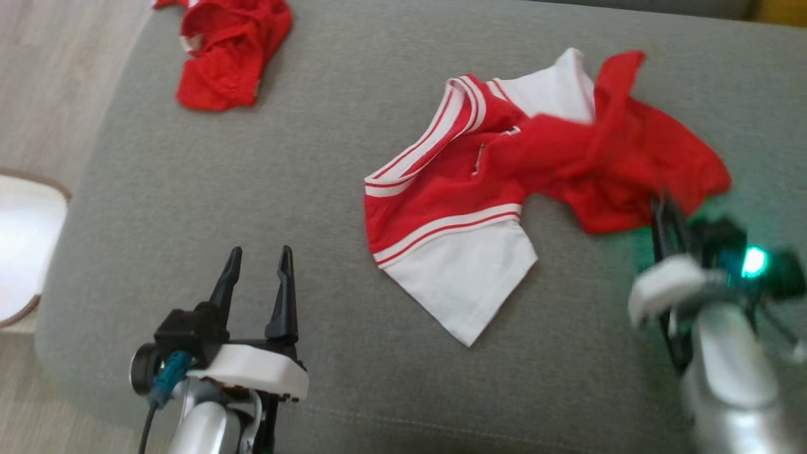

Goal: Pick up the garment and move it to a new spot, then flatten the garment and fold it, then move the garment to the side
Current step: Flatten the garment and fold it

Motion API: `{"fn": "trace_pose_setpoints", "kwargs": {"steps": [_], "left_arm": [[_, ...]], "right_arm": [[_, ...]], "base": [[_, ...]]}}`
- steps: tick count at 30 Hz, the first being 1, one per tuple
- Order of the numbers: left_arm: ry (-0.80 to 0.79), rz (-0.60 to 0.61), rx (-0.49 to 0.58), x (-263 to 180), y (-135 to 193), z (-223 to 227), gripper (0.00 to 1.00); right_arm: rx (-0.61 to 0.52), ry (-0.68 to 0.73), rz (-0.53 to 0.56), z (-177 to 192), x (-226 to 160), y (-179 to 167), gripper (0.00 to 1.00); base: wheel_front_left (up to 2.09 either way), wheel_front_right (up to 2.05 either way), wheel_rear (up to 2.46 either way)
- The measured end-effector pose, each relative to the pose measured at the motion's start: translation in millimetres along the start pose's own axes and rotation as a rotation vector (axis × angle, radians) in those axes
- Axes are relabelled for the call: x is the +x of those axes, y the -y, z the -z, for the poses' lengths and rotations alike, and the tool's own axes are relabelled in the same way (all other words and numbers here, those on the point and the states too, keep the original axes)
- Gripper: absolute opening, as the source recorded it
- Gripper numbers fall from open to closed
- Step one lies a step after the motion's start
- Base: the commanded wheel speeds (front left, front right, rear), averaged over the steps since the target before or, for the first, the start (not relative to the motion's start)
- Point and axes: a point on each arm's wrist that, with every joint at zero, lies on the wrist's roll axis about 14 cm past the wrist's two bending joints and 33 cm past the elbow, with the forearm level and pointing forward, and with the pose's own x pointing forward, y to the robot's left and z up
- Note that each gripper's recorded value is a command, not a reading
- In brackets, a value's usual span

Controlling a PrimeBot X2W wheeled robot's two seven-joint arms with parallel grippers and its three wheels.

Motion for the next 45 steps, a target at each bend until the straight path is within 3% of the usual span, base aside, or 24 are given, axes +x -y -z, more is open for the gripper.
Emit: {"fn": "trace_pose_setpoints", "kwargs": {"steps": [6, 7, 8, 9, 16, 21, 35, 43, 44, 45], "left_arm": [[-0.005, 0.055, 0.002, 8.8, 16.1, 2.7, 1.0], [-0.006, 0.064, 0.001, 9.9, 18.9, 3.1, 1.0], [-0.006, 0.064, 0.001, 9.9, 18.9, 3.1, 1.0], [-0.006, 0.074, 0.001, 10.8, 21.6, 3.3, 1.0], [0.013, 0.102, 0.005, 11.6, 30.5, -2.5, 1.0], [0.022, 0.098, 0.005, 9.4, 29.3, -5.5, 1.0], [-0.012, 0.009, 0.013, -1.0, 1.0, 3.9, 1.0], [-0.025, -0.048, 0.025, -4.9, -16.4, 6.3, 1.0], [-0.028, -0.052, 0.025, -5.2, -17.6, 7.1, 1.0], [-0.03, -0.055, 0.026, -5.3, -18.5, 7.8, 1.0]], "right_arm": [[0.123, -0.098, -0.003, 43.9, -37.6, -12.2, 0.0], [0.137, -0.098, 0.0, 44.7, -40.3, -12.8, 0.22], [0.137, -0.098, 0.0, 44.7, -40.3, -12.8, 0.71], [0.153, -0.095, 0.007, 44.6, -42.4, -11.9, 1.0], [0.208, 0.019, 0.098, 17.0, -56.8, 14.6, 1.0], [0.134, 0.132, 0.186, -21.1, -59.4, 49.4, 1.0], [-0.119, -0.037, 0.12, -13.7, 11.0, 57.4, 1.0], [-0.191, -0.109, 0.03, 1.6, 47.3, 38.6, 1.0], [-0.199, -0.107, 0.021, 0.6, 51.3, 36.9, 0.84], [-0.21, -0.105, 0.014, -0.9, 54.9, 36.1, 0.74]], "base": [[0.0, 0.0, 0.0], [0.0, 0.0, 0.0], [0.0, 0.0, 0.0], [0.0, 0.0, 0.0], [0.0, 0.0, 0.0], [0.0, 0.0, 0.0], [0.0, 0.0, 0.0], [0.0, 0.0, 0.0], [0.0, 0.0, 0.0], [0.0, 0.0, 0.0]]}}
